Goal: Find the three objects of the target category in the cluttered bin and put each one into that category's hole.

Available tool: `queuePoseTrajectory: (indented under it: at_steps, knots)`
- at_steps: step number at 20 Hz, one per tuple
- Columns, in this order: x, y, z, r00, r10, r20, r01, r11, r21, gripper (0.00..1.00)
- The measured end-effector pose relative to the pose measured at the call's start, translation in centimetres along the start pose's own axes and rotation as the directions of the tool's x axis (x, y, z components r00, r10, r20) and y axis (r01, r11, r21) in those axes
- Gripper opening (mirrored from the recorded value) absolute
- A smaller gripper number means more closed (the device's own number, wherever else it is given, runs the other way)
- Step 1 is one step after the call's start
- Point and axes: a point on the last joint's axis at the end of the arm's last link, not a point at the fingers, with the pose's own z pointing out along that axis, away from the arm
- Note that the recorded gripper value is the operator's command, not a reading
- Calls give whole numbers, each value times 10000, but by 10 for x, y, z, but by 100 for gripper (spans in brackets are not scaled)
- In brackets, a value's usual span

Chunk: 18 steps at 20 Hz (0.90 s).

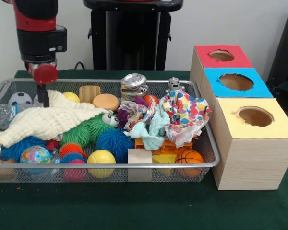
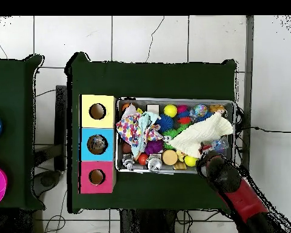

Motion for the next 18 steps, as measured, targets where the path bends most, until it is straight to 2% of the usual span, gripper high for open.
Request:
queuePoseTrajectory:
  at_steps: [2,7,11,18]
  knots:
    - [6,-5,-1,10000,-82,-13,82,9989,453,100]
    - [17,4,-9,9990,-446,96,435,9942,984,100]
    - [24,7,-13,9980,-633,46,623,9909,1194,100]
    - [21,-3,-14,9985,-537,68,522,9891,1379,100]
